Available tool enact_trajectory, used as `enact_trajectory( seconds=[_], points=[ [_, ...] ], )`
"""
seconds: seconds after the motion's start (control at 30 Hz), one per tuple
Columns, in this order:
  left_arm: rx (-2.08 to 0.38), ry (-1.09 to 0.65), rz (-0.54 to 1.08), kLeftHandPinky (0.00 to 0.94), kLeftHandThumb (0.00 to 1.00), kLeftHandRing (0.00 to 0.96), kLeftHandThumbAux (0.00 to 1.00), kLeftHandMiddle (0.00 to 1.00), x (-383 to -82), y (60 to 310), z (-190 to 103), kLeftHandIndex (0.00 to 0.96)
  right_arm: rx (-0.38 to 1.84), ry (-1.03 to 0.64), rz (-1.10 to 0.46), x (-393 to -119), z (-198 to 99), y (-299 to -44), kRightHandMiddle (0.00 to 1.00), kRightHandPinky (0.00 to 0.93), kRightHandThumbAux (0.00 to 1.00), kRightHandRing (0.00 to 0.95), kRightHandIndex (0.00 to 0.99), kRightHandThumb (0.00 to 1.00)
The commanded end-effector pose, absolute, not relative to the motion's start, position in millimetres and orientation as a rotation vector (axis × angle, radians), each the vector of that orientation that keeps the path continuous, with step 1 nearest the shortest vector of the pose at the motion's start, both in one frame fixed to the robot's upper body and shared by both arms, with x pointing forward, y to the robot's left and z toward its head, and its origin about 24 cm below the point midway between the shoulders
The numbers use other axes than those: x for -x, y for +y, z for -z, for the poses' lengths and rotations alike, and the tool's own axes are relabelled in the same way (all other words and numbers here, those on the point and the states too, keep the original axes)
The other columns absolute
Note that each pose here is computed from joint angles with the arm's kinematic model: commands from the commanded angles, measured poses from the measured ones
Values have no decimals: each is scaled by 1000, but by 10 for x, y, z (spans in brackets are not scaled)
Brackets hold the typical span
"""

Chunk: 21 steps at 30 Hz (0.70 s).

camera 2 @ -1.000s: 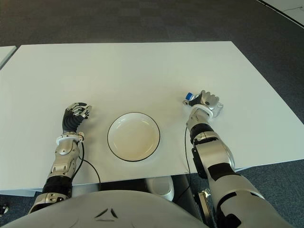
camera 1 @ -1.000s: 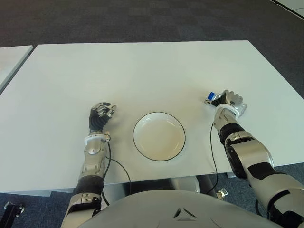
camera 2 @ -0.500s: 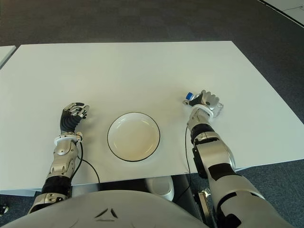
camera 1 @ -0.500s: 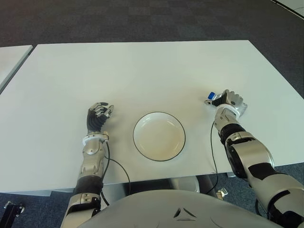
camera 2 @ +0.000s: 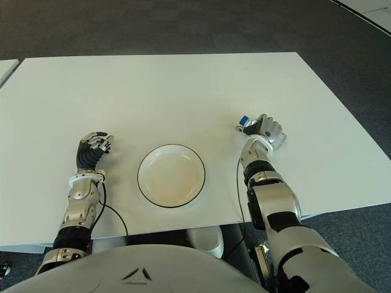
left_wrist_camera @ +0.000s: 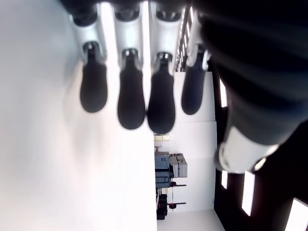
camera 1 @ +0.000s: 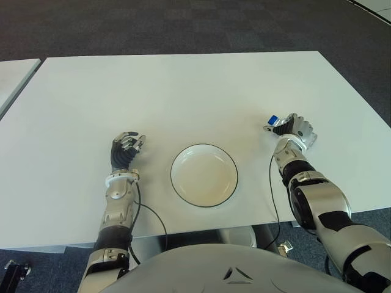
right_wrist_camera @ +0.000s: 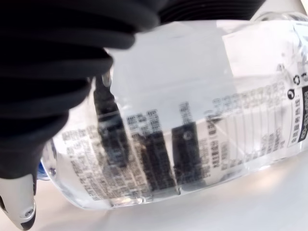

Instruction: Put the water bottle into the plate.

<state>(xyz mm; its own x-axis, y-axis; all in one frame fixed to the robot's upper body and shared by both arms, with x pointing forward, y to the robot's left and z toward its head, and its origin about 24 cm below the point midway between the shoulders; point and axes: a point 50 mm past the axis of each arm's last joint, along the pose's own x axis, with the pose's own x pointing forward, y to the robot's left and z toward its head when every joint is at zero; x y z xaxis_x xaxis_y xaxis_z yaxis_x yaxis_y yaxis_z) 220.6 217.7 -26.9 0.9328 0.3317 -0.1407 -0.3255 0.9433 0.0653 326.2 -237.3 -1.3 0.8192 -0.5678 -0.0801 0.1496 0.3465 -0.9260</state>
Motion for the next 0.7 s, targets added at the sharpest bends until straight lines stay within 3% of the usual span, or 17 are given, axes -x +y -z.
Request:
enact_trajectory(
  seconds=[0.03,0.7],
  points=[
    [-28,213,-331,624,708,652,712,668,-2148,2193,368,434,943,598,401,-2853,560,-2122,799,803,709,800,442,721],
    [-41,215,-340,630,709,656,712,675,-2155,2213,367,435,1080,258,439,-2948,338,-1971,756,786,711,756,441,717]
  ],
)
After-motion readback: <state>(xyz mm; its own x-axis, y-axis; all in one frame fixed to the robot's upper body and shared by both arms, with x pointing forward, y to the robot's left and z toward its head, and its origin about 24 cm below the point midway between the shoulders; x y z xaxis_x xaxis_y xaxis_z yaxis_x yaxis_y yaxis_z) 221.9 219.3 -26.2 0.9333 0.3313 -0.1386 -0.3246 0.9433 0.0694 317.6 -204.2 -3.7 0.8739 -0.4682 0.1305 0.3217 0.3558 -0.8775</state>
